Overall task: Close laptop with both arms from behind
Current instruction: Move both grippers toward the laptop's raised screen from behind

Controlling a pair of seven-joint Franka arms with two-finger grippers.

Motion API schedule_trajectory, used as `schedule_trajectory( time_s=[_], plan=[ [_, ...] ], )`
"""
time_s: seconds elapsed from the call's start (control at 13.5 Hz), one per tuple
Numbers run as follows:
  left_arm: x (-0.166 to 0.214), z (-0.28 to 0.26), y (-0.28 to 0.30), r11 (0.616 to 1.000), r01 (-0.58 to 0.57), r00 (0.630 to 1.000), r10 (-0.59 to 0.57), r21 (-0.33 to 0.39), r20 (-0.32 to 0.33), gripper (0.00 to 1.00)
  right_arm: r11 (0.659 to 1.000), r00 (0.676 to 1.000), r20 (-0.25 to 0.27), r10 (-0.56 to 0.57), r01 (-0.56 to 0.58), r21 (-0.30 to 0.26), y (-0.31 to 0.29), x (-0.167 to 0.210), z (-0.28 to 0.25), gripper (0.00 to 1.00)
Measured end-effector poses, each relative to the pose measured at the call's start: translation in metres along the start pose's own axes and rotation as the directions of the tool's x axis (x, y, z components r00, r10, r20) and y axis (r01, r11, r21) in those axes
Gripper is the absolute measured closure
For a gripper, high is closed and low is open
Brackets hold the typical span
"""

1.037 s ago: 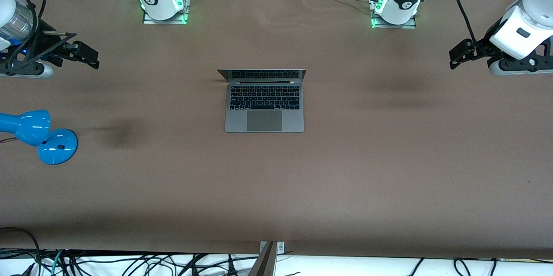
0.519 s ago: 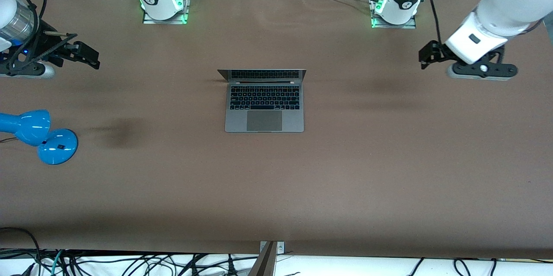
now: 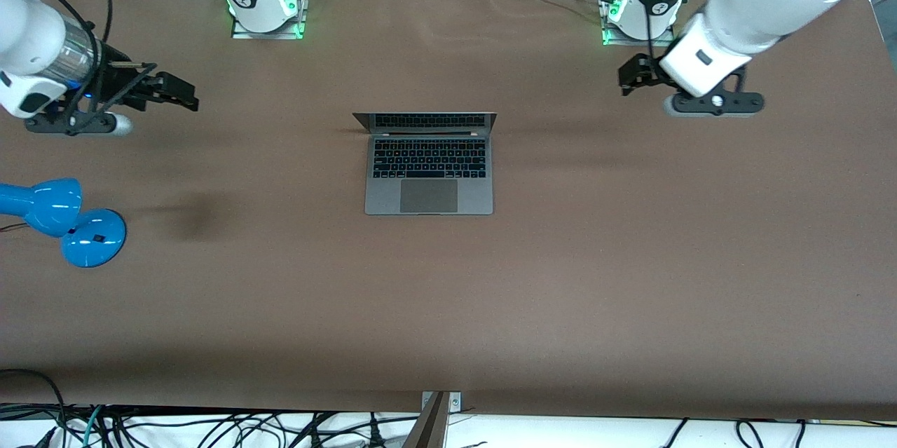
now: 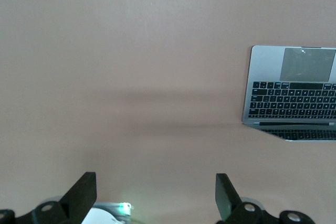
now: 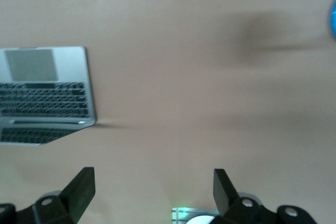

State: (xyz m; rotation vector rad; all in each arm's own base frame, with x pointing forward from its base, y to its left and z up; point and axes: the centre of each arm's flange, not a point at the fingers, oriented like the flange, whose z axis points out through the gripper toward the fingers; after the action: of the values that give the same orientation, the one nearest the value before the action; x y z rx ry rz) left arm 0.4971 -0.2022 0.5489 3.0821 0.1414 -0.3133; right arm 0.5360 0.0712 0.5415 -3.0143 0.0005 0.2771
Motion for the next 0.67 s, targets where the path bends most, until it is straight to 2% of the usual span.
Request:
schedule_trajectory(
  time_s=[0.15, 0.37, 0.67],
  plan=[
    [-0.01, 0.012, 0.037, 0.999, 0.038, 0.999, -0.039, 0.013, 0.019, 0.0, 0.998, 0.998, 0.017, -0.056, 0.056, -0.002, -0.03, -0.001, 0.011, 0.0],
    [-0.014, 0.02, 0.062, 0.999, 0.041, 0.998, -0.041, 0.013, 0.037, 0.0, 0.99, 0.991, 0.01, -0.136, 0.136, -0.024, -0.087, -0.007, 0.025, 0.0],
    [-0.001, 0.05, 0.079, 0.996, 0.083, 0.989, -0.077, -0.037, 0.126, 0.0, 0.973, 0.973, 0.035, -0.227, 0.228, -0.041, -0.146, -0.012, 0.055, 0.0]
  ],
)
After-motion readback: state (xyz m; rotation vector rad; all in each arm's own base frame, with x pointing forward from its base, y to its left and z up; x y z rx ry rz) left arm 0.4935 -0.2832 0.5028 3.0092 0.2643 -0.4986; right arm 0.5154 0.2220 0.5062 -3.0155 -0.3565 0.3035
